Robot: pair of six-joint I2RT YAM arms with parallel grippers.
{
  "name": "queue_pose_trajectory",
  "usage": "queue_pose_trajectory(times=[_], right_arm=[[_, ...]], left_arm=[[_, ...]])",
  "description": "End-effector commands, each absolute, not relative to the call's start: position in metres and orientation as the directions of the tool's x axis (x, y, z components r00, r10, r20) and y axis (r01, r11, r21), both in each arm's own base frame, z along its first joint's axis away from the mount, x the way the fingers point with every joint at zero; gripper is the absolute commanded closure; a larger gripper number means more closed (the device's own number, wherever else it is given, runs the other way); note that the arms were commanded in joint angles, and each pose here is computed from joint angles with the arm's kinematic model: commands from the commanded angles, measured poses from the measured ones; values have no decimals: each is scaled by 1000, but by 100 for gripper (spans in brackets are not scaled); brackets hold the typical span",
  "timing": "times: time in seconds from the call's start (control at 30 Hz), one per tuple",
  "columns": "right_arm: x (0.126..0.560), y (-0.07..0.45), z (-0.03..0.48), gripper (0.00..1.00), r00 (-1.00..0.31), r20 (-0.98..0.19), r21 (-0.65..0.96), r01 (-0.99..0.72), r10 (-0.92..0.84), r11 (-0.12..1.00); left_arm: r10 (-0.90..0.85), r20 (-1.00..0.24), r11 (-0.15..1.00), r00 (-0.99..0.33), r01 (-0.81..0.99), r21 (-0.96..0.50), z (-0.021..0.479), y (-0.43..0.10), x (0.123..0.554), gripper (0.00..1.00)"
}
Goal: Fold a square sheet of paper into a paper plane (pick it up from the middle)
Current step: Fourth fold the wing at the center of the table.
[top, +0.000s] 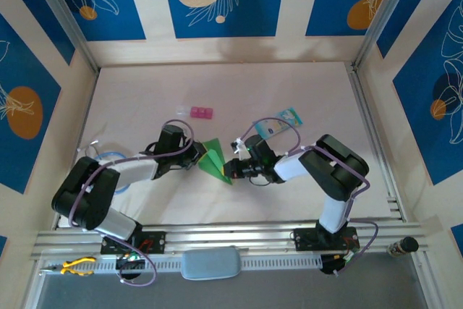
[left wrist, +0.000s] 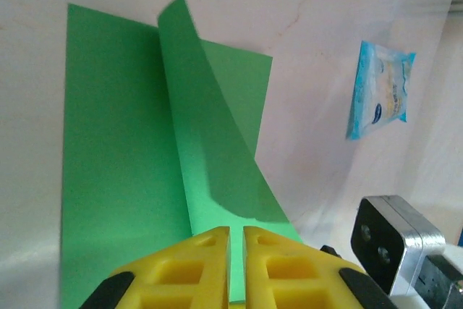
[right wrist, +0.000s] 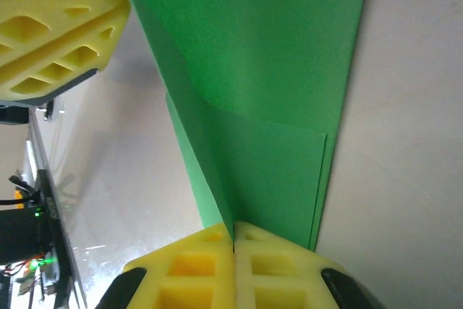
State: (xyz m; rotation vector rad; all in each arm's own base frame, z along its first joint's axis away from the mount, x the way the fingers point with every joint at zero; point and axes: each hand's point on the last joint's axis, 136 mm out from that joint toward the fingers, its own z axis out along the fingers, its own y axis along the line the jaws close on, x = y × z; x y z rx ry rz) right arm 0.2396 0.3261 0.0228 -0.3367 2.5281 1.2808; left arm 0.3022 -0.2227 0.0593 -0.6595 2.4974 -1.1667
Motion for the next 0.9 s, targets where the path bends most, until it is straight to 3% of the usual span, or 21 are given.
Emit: queue_pose_trajectory(times=[0.0, 0.87], right_arm=[[237, 329, 22, 100, -956, -284, 793, -275, -69, 544], [243, 314, 12, 100, -983, -184, 804, -141, 16, 578]], left_arm=[[-469, -104, 534, -877, -188, -824, 75, -242, 310, 87], [-407, -105, 541, -907, -147, -828, 58, -275, 309, 85]])
